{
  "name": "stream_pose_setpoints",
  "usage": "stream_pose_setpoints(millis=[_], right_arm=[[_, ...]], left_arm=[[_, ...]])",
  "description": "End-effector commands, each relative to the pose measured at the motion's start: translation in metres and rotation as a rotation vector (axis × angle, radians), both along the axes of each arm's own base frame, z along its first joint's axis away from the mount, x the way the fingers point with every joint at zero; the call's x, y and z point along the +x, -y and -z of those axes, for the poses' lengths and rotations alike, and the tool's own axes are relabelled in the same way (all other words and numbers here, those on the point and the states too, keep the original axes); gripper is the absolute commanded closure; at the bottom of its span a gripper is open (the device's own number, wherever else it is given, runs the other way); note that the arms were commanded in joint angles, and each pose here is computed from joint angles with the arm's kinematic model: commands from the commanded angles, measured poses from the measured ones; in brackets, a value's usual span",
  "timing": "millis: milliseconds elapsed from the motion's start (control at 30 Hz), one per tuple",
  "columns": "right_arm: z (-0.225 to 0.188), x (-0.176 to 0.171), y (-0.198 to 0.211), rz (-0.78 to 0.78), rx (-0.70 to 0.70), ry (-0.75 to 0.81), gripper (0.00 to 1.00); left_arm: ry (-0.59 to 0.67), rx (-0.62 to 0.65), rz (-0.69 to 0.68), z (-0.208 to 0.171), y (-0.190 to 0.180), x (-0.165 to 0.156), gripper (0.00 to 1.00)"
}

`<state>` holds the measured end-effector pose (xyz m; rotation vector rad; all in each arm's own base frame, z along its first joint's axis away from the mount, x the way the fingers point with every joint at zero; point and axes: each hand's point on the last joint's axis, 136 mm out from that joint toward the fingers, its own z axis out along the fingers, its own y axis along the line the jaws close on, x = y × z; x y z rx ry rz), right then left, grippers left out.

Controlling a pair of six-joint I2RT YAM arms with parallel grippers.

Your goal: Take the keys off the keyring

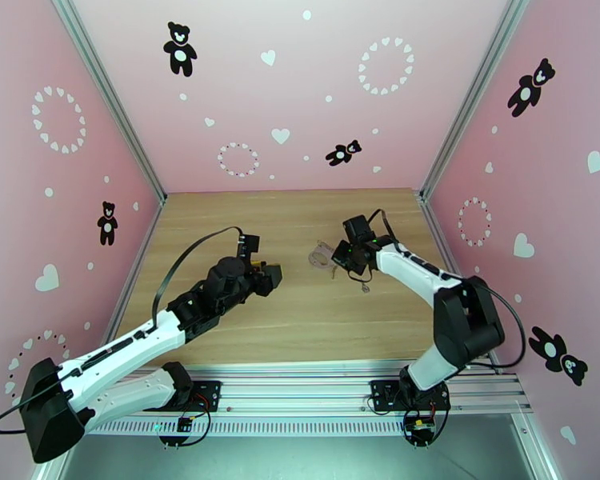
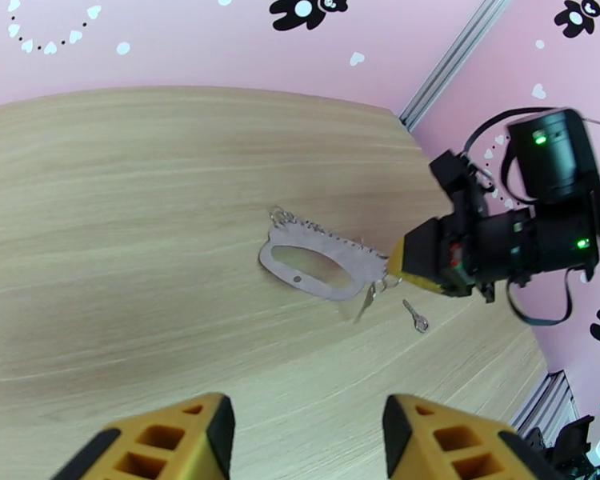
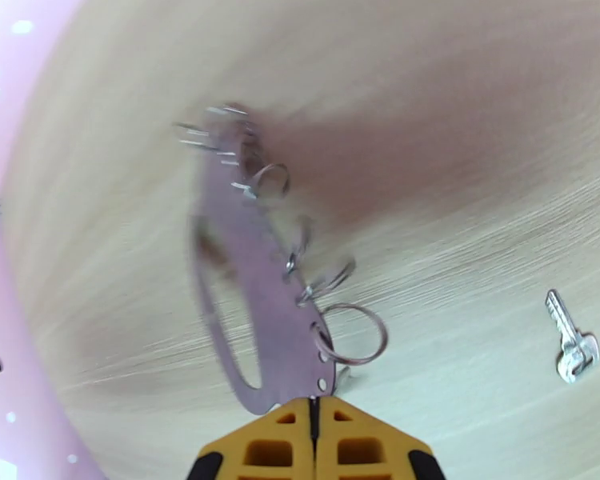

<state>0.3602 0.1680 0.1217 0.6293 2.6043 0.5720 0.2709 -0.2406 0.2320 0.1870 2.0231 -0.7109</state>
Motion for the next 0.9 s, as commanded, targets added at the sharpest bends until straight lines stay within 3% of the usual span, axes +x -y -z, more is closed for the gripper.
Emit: stream_pose_setpoints(millis=[0, 300, 600, 867], right_arm=[[-0.042, -0.007, 0.000, 0.043, 0.060, 0.045, 1.00], [-0.119, -0.026, -0.005, 0.208, 0.229, 0.169, 1.00], [-0.167, -0.037, -0.019, 0.262, 0.329, 0.240, 1.00], [-0.193, -0.043, -0.028, 0.310, 0.377, 0.281, 1.00]], left_arm=[[0.043, 0.024, 0.017, -0.004, -0.006, -0.003, 0.45], [0.157, -0.150, 0.083, -0.025, 0.009, -0.015, 0.44], [0.254, -0.174, 0.256, -0.045, 0.068, -0.025, 0.45], [0.373, -0.178, 0.358, -0.056, 0.111, -0.029, 0.51]])
